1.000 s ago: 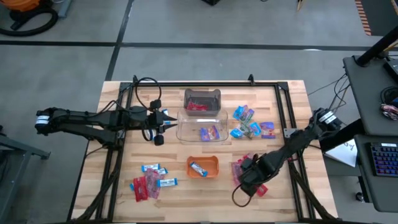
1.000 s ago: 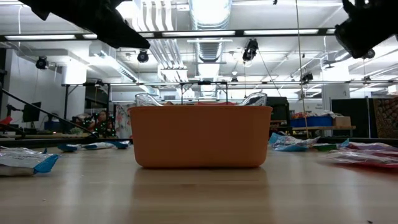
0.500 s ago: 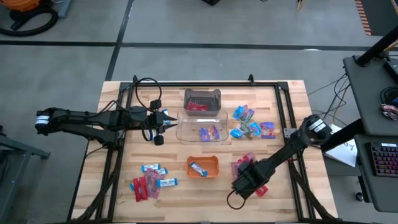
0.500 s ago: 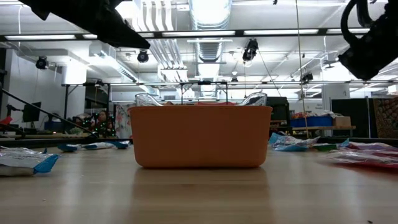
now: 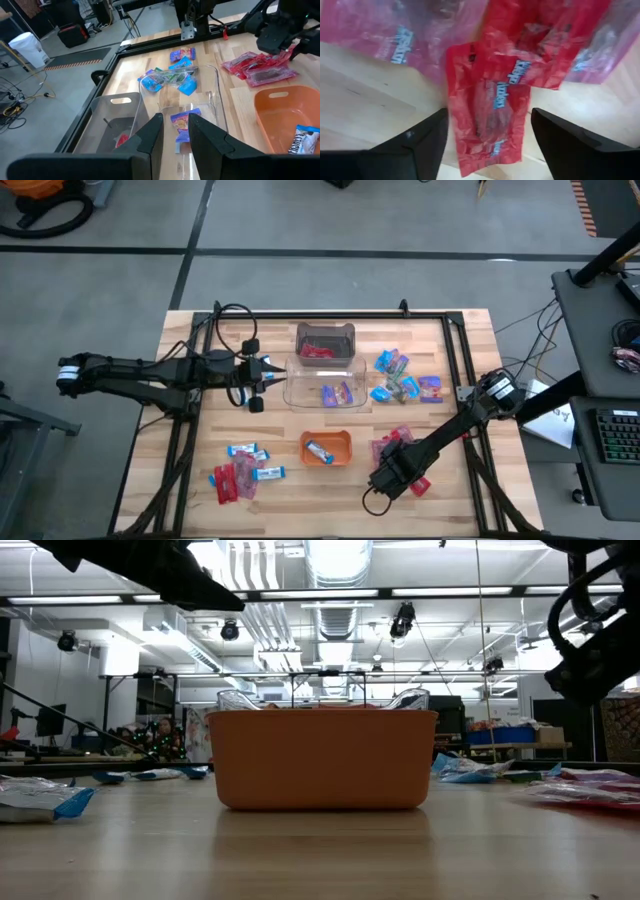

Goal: Sort candy
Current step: Put the red candy into the black transparent bin

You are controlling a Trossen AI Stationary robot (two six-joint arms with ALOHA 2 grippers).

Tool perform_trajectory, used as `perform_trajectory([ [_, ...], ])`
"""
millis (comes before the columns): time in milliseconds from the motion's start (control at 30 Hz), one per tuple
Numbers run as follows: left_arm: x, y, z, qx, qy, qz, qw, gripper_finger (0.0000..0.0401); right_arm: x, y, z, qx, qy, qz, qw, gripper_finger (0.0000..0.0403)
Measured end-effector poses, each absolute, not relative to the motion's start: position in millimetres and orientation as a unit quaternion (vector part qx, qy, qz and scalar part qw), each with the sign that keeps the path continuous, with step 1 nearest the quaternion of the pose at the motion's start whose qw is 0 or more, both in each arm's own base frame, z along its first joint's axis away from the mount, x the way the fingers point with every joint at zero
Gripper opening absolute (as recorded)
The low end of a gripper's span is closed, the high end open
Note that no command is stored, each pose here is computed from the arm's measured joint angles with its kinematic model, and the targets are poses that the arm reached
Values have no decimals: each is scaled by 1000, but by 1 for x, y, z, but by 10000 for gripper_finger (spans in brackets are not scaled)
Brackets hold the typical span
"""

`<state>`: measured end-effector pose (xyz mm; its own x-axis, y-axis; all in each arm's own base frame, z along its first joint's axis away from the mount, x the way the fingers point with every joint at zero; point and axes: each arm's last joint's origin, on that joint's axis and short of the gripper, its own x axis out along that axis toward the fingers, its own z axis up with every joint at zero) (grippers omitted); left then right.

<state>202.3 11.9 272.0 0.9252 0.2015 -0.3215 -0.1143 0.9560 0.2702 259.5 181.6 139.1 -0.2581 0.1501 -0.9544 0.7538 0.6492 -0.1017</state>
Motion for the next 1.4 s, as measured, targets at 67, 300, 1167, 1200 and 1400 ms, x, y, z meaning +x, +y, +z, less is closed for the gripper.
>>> perform_trajectory([
  [67, 202, 12, 272, 127, 176, 80, 973, 75, 260, 182, 138, 302, 741, -281, 530, 244],
  [300, 202, 12, 272, 128, 175, 80, 973, 75, 259, 181, 137, 301, 740, -286, 529, 127],
  [1167, 203, 12, 274, 122, 166, 82, 975, 75, 251, 174, 180, 313, 706, -249, 585, 9],
  [1200, 203, 12, 274, 122, 167, 82, 975, 75, 250, 173, 185, 314, 699, -247, 593, 9],
  [1400, 203, 12, 274, 115, 164, 83, 976, 75, 245, 163, 213, 290, 628, -242, 681, 9],
])
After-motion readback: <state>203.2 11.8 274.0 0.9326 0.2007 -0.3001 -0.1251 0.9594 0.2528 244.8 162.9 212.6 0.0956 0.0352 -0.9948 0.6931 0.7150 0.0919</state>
